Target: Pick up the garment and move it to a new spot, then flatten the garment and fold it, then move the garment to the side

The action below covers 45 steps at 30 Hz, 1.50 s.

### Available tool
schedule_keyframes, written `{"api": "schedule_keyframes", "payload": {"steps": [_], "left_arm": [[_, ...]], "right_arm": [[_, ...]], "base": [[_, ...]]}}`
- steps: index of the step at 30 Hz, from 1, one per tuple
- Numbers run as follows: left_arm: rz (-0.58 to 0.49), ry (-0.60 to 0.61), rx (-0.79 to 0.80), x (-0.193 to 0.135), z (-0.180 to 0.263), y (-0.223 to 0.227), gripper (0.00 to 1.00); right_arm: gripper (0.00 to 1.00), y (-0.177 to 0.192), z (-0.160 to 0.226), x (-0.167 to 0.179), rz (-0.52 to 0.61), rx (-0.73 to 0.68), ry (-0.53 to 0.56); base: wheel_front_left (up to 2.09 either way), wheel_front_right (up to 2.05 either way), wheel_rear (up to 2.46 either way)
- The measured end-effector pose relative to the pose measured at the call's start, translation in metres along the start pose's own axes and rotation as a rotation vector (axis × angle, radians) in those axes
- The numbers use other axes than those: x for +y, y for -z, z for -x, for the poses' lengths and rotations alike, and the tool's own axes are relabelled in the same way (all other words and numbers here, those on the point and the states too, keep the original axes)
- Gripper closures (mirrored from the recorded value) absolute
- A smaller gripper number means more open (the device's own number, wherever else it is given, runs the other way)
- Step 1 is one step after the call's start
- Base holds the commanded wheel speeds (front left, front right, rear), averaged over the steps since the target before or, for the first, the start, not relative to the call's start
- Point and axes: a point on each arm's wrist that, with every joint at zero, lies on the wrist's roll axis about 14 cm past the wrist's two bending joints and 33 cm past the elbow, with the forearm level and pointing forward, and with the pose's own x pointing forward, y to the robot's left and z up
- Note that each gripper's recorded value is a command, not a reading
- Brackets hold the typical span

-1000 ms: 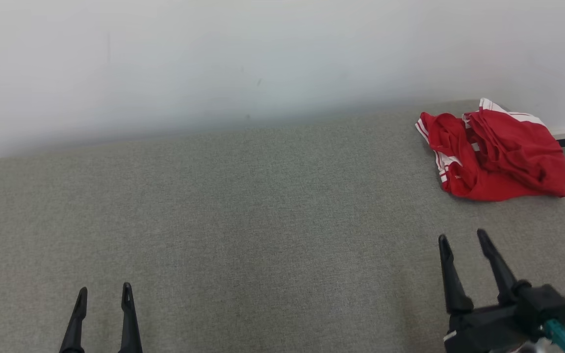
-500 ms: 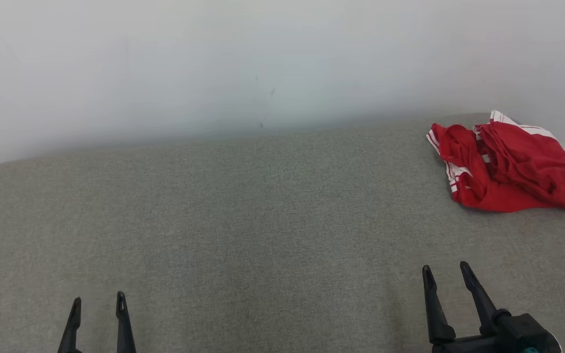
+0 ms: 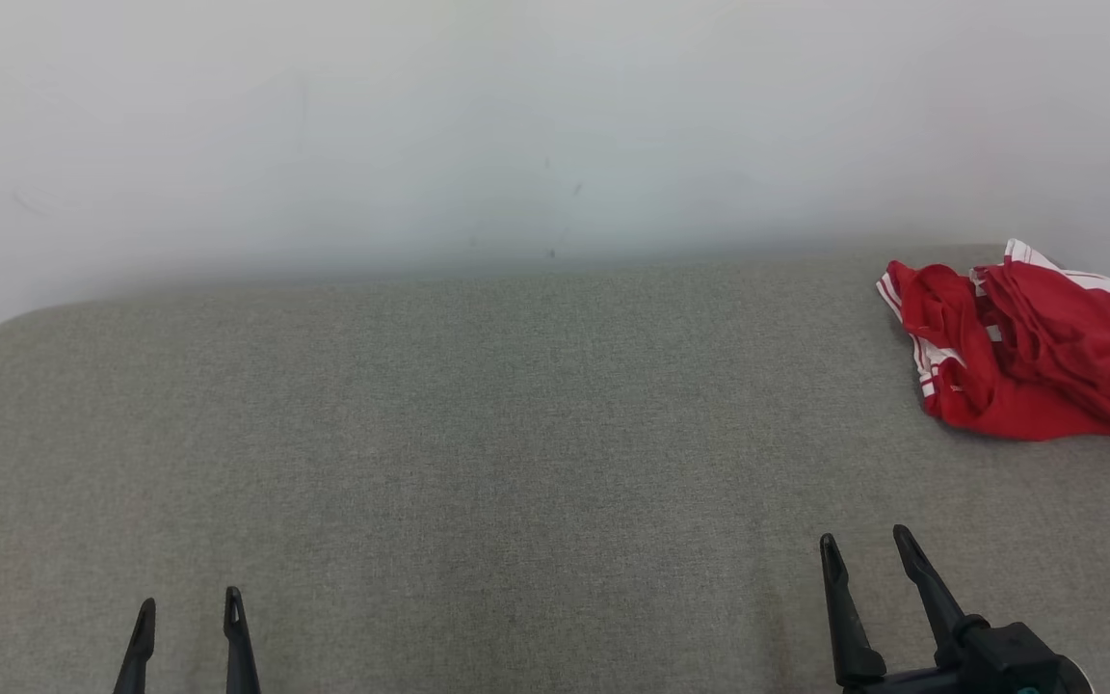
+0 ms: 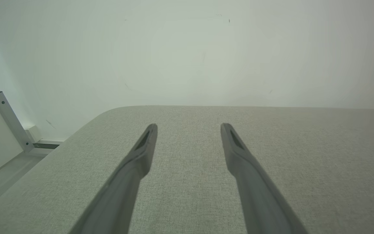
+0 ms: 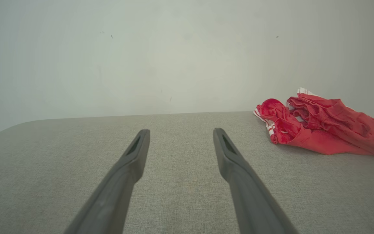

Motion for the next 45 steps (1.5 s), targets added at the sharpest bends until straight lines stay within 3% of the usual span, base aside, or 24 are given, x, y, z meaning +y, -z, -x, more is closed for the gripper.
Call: {"api": "schedule_keyframes", "payload": {"steps": [28, 29, 35, 45], "left_arm": [[-0.017, 0.02, 0.011, 0.001, 0.004, 0.003, 0.0], [-0.016, 0.02, 0.018, 0.001, 0.004, 0.005, 1.0], [0.002, 0.008, 0.105, 0.002, 0.015, 0.03, 1.0], [0.198, -0.041, 0.153, 0.007, 0.013, 0.037, 1.0]], "right_arm": [[0.0, 0.008, 0.0, 0.007, 0.005, 0.025, -0.02], [1.0, 0.01, 0.0, 0.007, 0.004, 0.034, -0.019], [1.0, 0.036, 0.012, 0.005, -0.012, 0.12, -0.009], [1.0, 0.038, 0.01, -0.005, -0.201, 0.138, 0.059]], "base": [[0.0, 0.0, 0.0], [0.0, 0.0, 0.0], [0.0, 0.0, 0.0], [0.0, 0.0, 0.0]]}}
